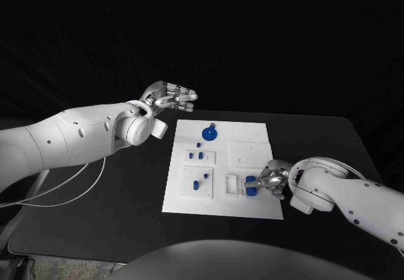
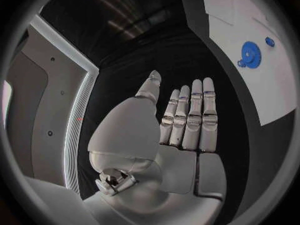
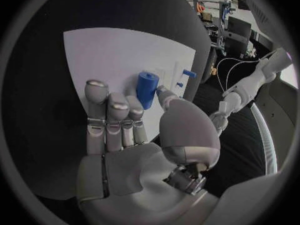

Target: Assemble the parts on the task board

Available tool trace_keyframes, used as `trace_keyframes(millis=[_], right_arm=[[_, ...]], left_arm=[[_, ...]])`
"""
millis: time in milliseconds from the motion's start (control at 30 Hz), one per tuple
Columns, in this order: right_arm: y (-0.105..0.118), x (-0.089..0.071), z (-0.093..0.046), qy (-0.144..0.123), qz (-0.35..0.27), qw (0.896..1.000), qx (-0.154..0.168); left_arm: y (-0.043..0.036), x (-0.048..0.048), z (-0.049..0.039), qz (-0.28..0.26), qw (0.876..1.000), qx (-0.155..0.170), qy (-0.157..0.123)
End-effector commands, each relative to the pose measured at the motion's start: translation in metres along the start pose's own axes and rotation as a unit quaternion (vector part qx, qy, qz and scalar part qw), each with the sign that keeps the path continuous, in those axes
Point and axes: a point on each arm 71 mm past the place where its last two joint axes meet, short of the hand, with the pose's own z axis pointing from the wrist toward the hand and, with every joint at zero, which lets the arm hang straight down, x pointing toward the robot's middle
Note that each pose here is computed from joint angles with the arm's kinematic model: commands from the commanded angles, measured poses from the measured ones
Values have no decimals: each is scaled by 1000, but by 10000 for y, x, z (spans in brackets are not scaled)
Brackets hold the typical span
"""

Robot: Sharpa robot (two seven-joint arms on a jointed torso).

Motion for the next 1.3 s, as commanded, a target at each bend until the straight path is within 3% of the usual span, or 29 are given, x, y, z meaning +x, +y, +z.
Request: trace_keyframes(millis=[33, 200, 633, 933, 1300], right_arm=[[-17, 117, 42, 14, -13, 1000, 11], [-24, 174, 72, 16, -23, 999, 17], [-110, 133, 116, -27, -6, 999, 33], [-153, 100, 43, -13, 51, 998, 31], [-24, -82, -96, -5, 72, 997, 14]], left_arm=[[-12, 22, 4, 1, 1000, 6, 13], [-4, 9, 9, 2, 1000, 4, 11], [-6, 61, 47, 1, 1000, 3, 17], [9, 26, 40, 2, 1000, -2, 14], [18, 33, 57, 5, 1000, -6, 16]])
